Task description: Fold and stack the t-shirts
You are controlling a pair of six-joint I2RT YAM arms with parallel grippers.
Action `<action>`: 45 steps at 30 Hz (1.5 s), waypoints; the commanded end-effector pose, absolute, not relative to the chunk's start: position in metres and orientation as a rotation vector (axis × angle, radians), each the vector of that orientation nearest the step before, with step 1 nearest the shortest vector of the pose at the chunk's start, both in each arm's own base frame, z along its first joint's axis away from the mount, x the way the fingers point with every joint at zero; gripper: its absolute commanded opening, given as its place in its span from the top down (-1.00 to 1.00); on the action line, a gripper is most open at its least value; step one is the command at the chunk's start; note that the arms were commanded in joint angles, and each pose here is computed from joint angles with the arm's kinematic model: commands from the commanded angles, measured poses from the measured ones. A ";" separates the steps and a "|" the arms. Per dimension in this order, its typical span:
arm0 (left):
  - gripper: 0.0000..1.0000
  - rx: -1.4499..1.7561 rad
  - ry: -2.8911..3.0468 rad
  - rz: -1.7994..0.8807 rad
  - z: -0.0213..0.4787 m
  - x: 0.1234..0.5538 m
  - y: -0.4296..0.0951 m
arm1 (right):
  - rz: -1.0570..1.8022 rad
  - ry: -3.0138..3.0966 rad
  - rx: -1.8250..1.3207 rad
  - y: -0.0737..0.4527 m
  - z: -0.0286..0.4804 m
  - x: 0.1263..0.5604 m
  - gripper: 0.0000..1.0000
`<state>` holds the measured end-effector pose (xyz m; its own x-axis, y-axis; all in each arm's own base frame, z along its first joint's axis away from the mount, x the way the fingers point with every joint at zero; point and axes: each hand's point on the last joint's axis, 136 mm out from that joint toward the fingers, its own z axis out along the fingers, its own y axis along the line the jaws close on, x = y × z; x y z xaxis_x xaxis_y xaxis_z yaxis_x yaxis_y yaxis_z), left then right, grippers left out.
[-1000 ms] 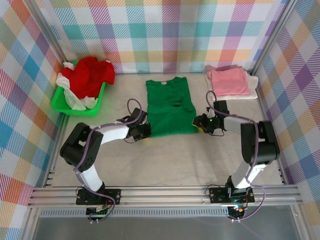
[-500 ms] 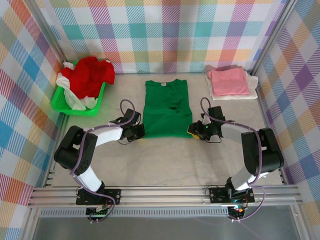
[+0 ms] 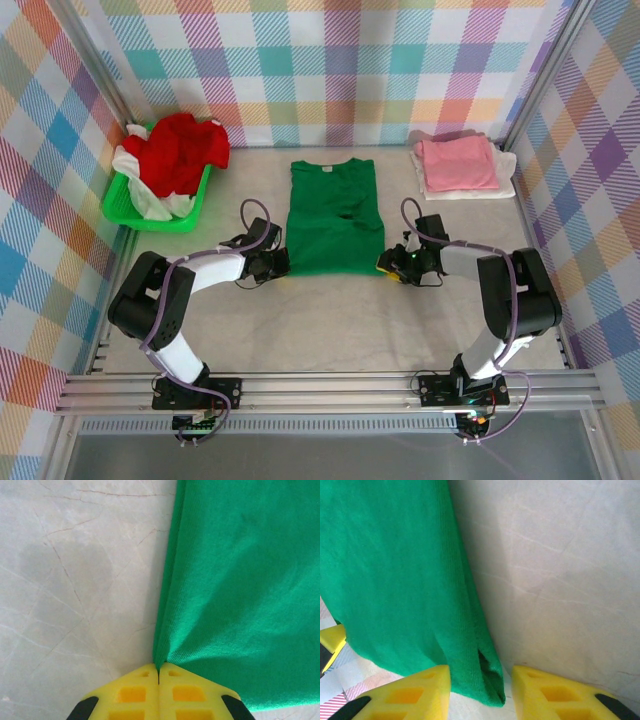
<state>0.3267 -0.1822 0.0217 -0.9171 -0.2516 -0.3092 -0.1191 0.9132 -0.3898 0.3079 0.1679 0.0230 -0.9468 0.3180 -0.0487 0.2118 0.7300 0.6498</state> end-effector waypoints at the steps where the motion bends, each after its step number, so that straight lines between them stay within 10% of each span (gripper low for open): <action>1: 1.00 -0.283 2.803 -0.478 0.002 0.309 -0.173 | 1.073 2.759 0.386 0.184 0.025 0.316 0.31; 45: 1.00 -0.215 2.651 -0.441 0.060 0.319 -0.158 | 0.919 2.676 0.372 0.171 0.072 0.318 1.00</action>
